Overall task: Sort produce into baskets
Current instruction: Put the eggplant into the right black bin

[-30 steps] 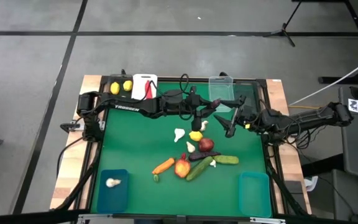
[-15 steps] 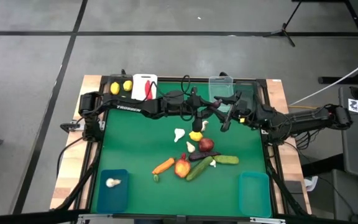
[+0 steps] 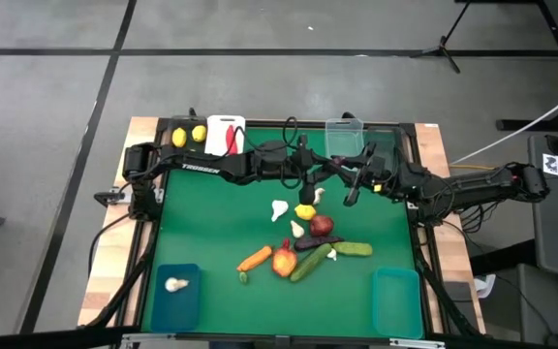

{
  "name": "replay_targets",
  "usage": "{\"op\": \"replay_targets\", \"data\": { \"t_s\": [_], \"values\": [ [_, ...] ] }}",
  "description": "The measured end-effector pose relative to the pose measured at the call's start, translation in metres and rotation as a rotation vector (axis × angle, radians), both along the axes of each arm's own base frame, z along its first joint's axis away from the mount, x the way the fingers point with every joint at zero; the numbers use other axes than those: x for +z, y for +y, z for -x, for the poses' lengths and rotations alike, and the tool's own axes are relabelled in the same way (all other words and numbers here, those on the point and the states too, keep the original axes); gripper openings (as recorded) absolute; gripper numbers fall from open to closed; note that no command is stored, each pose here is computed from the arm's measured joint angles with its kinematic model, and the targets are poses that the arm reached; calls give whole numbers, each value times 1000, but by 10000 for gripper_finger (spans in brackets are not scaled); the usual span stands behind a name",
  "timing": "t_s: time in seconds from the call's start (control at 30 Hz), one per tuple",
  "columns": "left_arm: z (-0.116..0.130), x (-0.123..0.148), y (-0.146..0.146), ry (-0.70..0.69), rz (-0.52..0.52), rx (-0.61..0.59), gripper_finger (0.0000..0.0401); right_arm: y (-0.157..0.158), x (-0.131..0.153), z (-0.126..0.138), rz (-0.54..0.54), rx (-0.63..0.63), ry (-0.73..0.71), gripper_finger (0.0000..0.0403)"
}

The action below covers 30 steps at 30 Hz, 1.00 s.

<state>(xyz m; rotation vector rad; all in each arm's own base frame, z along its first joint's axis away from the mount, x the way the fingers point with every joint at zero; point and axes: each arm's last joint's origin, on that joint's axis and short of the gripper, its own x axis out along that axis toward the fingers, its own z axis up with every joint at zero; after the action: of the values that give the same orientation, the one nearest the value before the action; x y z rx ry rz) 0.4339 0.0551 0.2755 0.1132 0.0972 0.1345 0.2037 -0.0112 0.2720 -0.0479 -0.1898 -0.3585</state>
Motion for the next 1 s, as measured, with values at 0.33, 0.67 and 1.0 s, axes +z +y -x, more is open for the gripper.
{"op": "replay_targets", "data": {
  "t_s": [0.33, 0.67, 1.0],
  "values": [
    [4, -17, 6, 205, -112, 67, 216, -2, 3, 2, -26, -72, -36, 80],
    [18, -36, 34, 410, 9, 192, 237, -12, -1, 14, -98, -499, 39, 96],
    [21, -37, 41, 426, 41, 217, 237, -19, -12, 38, -97, -1034, 208, 85]
  ]
}}
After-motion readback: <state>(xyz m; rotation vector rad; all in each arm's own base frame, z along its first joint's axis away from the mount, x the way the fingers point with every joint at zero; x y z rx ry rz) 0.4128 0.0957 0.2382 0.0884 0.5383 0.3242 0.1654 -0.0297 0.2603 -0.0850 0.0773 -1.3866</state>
